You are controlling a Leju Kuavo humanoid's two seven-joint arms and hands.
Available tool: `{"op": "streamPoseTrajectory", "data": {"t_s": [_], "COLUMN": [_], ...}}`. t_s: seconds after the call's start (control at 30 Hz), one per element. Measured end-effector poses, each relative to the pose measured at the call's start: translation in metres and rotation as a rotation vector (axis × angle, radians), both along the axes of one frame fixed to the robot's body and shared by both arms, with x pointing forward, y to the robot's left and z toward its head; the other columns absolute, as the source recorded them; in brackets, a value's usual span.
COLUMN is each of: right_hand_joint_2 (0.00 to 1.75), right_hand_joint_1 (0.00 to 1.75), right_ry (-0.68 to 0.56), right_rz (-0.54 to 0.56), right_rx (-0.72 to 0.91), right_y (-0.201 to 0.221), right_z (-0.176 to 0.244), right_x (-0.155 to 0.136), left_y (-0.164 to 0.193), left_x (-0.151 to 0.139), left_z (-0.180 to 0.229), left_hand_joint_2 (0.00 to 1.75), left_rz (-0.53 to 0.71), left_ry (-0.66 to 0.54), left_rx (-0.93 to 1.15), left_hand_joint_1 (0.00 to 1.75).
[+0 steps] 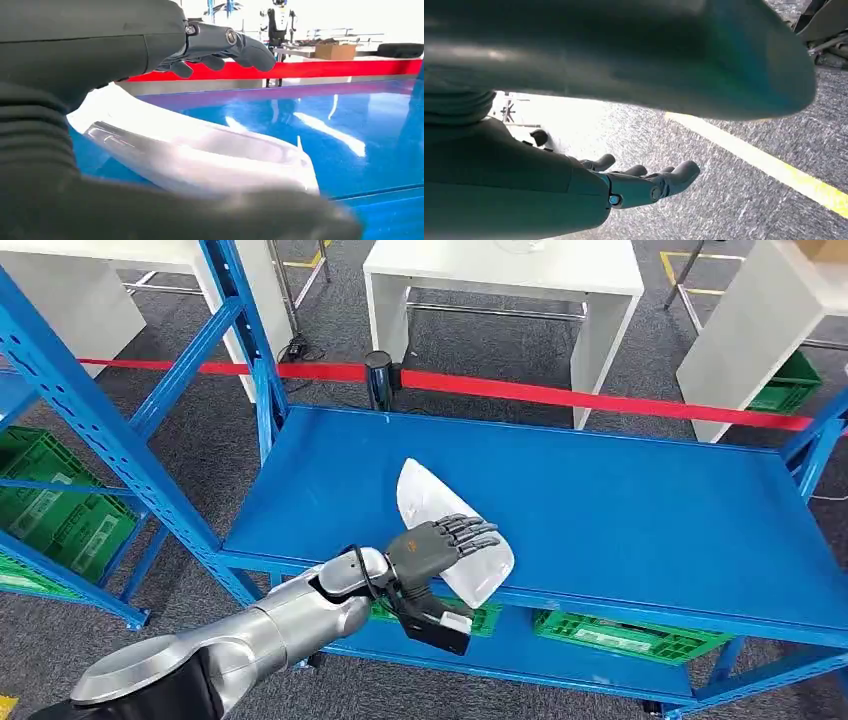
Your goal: Take the parts from the cabinet and place them on the table.
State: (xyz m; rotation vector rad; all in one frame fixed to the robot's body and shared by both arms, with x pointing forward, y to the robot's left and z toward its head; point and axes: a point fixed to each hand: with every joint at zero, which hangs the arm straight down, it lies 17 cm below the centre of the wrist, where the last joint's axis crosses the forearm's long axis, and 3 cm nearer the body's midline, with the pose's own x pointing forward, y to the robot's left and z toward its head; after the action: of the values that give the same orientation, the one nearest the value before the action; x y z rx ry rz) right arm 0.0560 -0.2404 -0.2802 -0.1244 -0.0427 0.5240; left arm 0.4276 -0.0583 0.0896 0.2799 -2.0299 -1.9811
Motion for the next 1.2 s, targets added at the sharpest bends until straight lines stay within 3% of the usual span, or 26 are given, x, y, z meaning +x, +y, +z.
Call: {"op": "streamPoseTrajectory", "data": {"t_s": [0.73, 1.2], "right_hand_joint_2": [0.00, 0.00], "right_hand_joint_1": [0.00, 0.00], "right_ry": [-0.001, 0.001], "right_rz": [0.009, 0.016], "right_rx": [0.001, -0.005], "right_y": [0.000, -0.001], "right_z": [0.000, 0.001], "right_x": [0.001, 0.004], "left_y": [0.005, 0.008], "left_x": [0.006, 0.004], "left_z": [0.004, -0.012], "left_hand_joint_2": [1.75, 1.75], "left_rz": [0.038, 0.031], "left_ry": [-0.037, -0.079], "left_rx": [-0.023, 0.070], "left_hand_joint_1": [0.00, 0.02]}}
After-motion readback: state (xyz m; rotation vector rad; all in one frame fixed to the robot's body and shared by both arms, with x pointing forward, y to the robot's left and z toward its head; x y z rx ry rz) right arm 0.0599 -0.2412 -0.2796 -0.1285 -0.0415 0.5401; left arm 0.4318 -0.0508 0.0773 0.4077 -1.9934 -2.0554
